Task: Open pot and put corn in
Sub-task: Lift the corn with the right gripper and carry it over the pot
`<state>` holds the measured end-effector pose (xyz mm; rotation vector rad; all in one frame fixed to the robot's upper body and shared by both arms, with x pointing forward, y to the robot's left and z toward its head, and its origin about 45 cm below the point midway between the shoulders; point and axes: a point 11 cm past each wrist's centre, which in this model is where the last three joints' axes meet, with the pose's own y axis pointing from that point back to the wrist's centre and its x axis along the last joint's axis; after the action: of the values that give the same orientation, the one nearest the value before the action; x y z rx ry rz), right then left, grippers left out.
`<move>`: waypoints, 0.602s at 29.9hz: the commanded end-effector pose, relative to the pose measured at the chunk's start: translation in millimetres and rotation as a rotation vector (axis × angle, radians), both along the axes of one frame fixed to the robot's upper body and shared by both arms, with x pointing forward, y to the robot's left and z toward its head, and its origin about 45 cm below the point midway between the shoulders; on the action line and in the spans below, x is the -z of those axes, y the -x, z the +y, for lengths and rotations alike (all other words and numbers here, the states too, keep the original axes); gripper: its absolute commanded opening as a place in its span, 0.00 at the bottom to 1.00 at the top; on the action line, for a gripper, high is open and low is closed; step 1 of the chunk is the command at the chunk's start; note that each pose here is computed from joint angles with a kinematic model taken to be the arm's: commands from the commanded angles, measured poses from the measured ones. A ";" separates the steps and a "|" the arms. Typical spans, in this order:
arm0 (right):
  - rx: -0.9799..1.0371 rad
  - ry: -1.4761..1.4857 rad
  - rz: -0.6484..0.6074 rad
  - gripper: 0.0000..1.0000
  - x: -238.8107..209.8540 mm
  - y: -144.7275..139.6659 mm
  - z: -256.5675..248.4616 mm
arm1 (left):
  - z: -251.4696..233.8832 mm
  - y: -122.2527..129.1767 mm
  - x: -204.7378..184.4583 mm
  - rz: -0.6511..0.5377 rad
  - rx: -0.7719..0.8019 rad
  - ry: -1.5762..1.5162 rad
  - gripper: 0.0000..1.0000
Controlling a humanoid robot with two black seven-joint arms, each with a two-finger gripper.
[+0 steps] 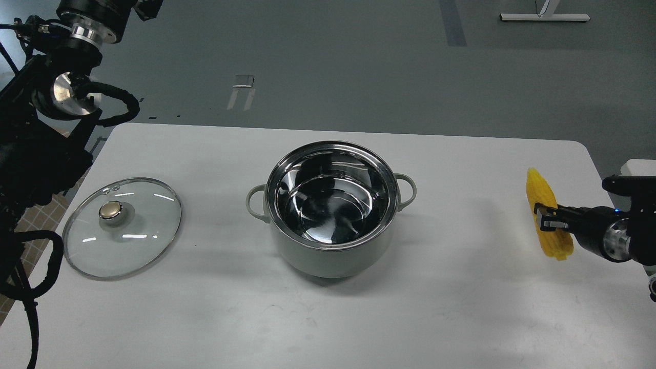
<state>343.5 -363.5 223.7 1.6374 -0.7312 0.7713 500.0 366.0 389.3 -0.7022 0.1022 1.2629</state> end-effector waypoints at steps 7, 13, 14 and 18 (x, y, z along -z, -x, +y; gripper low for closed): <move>-0.308 -0.261 -0.309 0.00 -110.5 -40.1 156.3 | -2.0 0.2 -1.1 -0.003 0.007 0.003 0.97; -0.489 -0.319 -0.193 0.00 -72.1 -16.4 252.0 | -4.3 -0.2 1.7 0.004 0.012 0.006 0.97; -0.500 -0.306 -0.178 0.00 -66.2 -14.7 256.8 | -4.6 -0.2 2.0 0.005 0.013 0.005 0.97; -0.563 -0.234 -0.099 0.00 -33.3 -1.5 276.1 | -5.6 -0.6 -0.2 0.000 0.016 0.004 0.97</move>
<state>354.1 -100.2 279.8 2.0765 -0.5349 1.2190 500.2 361.5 387.6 -0.7028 0.1133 1.2520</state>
